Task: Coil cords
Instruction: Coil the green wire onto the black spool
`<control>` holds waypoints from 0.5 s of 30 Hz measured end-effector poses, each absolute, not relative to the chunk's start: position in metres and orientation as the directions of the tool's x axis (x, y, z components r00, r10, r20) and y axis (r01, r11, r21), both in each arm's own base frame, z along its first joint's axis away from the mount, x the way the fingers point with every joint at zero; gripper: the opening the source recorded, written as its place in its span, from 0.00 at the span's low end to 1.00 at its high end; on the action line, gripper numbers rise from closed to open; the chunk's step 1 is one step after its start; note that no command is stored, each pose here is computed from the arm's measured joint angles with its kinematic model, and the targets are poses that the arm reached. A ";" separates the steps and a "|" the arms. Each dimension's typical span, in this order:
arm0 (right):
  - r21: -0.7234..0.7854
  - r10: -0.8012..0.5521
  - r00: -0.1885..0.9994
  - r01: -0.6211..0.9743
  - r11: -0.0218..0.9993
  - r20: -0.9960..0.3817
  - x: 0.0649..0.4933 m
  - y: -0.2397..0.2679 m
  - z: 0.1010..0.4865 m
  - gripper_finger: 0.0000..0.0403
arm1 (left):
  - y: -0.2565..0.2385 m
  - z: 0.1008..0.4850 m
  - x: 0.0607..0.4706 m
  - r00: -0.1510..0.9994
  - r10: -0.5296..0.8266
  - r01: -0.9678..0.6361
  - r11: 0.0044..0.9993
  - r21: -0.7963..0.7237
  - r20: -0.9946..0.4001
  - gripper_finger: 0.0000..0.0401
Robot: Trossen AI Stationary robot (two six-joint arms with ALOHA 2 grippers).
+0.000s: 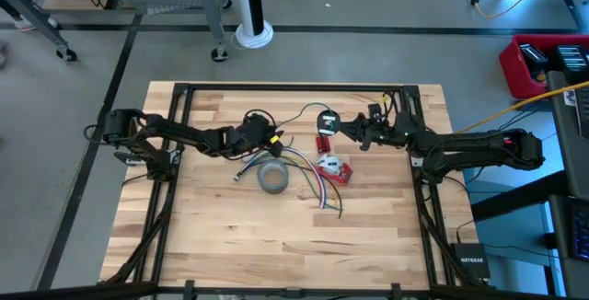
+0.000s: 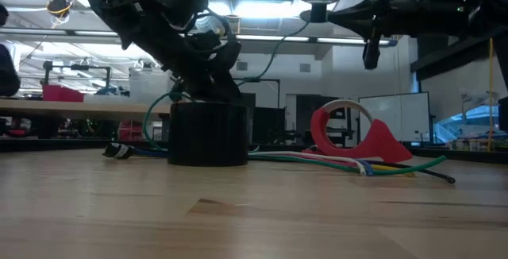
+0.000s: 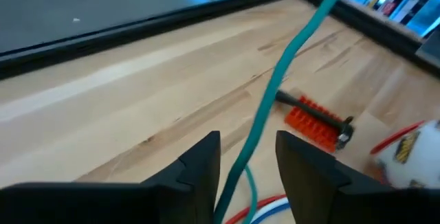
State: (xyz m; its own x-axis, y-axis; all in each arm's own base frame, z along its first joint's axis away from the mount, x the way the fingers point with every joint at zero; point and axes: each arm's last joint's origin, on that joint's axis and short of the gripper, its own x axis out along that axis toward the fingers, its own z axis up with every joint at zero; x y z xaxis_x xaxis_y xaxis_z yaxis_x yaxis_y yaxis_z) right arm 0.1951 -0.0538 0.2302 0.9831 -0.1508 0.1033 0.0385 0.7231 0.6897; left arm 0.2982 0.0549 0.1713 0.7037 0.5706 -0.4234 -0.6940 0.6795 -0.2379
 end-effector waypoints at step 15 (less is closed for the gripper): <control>0.701 -0.219 0.975 0.132 0.701 0.036 0.195 -0.056 0.224 0.02 | 0.054 0.185 0.305 0.762 0.573 -0.614 0.787 -0.058 -0.302 0.34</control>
